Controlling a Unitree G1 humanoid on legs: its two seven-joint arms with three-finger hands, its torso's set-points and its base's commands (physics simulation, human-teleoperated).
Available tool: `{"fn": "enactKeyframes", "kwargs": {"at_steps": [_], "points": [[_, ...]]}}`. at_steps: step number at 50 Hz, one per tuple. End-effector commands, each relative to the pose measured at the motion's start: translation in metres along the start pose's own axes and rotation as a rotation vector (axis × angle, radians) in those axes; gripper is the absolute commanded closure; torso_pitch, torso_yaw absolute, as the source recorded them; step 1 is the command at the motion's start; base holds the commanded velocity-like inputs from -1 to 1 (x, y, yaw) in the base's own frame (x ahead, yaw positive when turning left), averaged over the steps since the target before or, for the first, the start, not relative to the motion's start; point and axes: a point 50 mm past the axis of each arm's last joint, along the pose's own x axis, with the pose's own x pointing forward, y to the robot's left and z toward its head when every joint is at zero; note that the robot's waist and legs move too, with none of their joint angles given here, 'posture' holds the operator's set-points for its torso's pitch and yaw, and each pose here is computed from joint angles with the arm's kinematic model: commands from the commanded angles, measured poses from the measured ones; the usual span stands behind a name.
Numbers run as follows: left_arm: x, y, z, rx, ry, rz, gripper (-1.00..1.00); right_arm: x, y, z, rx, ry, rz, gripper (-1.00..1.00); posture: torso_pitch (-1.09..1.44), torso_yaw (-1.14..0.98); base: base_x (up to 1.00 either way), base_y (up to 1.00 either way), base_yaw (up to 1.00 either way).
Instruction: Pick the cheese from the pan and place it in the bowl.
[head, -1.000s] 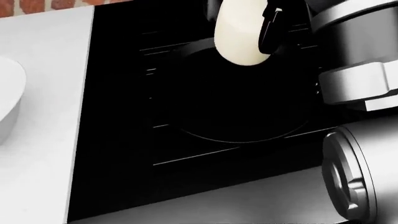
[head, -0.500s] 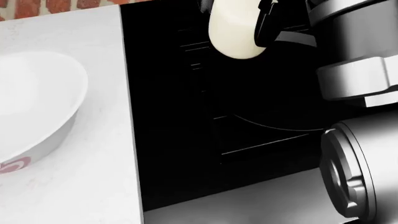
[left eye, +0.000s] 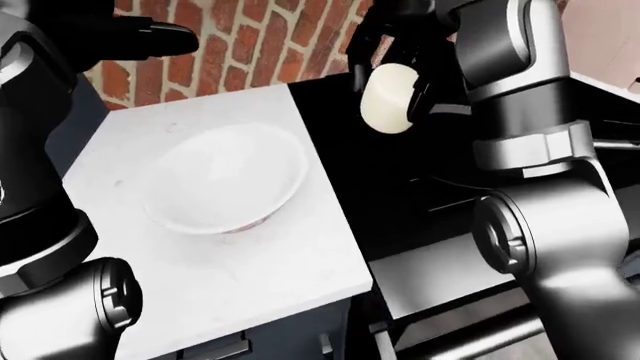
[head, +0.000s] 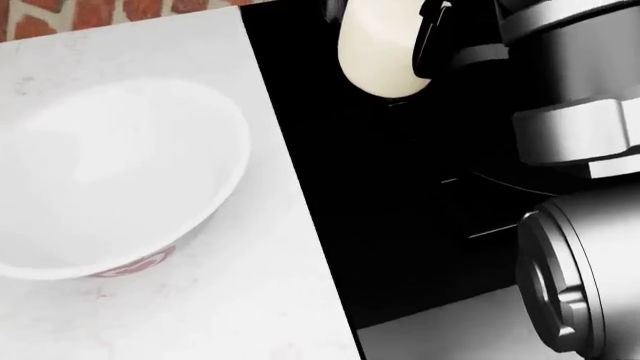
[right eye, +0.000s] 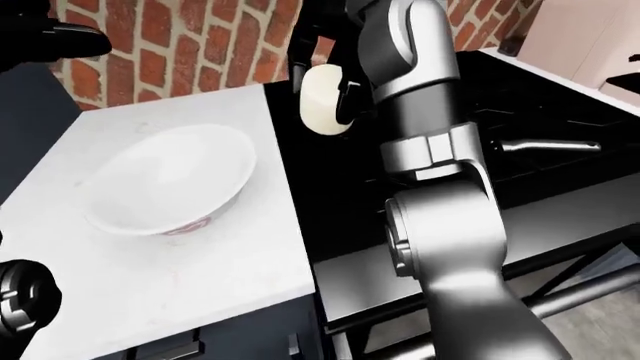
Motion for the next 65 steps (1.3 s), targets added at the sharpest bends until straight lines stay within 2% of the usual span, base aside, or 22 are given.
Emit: {"fn": "enactKeyframes", "kwargs": {"at_steps": [1,19,27,46,55,65], "points": [[-0.004,0.002,0.016,0.000,-0.078,0.008,-1.00,-0.012,-0.011,0.008,-0.018,-0.018,-0.058,1.00,0.00,0.00,0.00,0.37,0.00],[-0.004,0.002,0.017,0.000,-0.079,0.007,-1.00,-0.011,-0.011,0.011,-0.028,-0.022,-0.054,1.00,0.00,0.00,0.00,0.34,0.00],[-0.005,0.003,0.017,0.000,-0.080,0.009,-1.00,-0.015,-0.017,0.015,-0.036,-0.032,-0.077,1.00,0.00,0.00,0.00,0.00,0.00],[-0.006,0.003,0.019,0.003,-0.085,0.009,-1.00,-0.026,-0.040,0.066,-0.091,-0.137,-0.151,1.00,0.00,0.00,0.00,0.00,0.00],[-0.006,0.006,0.020,0.002,-0.085,0.016,-1.00,-0.033,-0.044,0.086,-0.123,-0.162,-0.168,1.00,0.00,0.00,0.00,0.00,0.00],[-0.007,0.009,0.038,0.011,-0.108,0.019,-1.00,-0.035,-0.045,0.096,-0.139,-0.180,-0.174,1.00,0.00,0.00,0.00,0.00,0.00]]}}
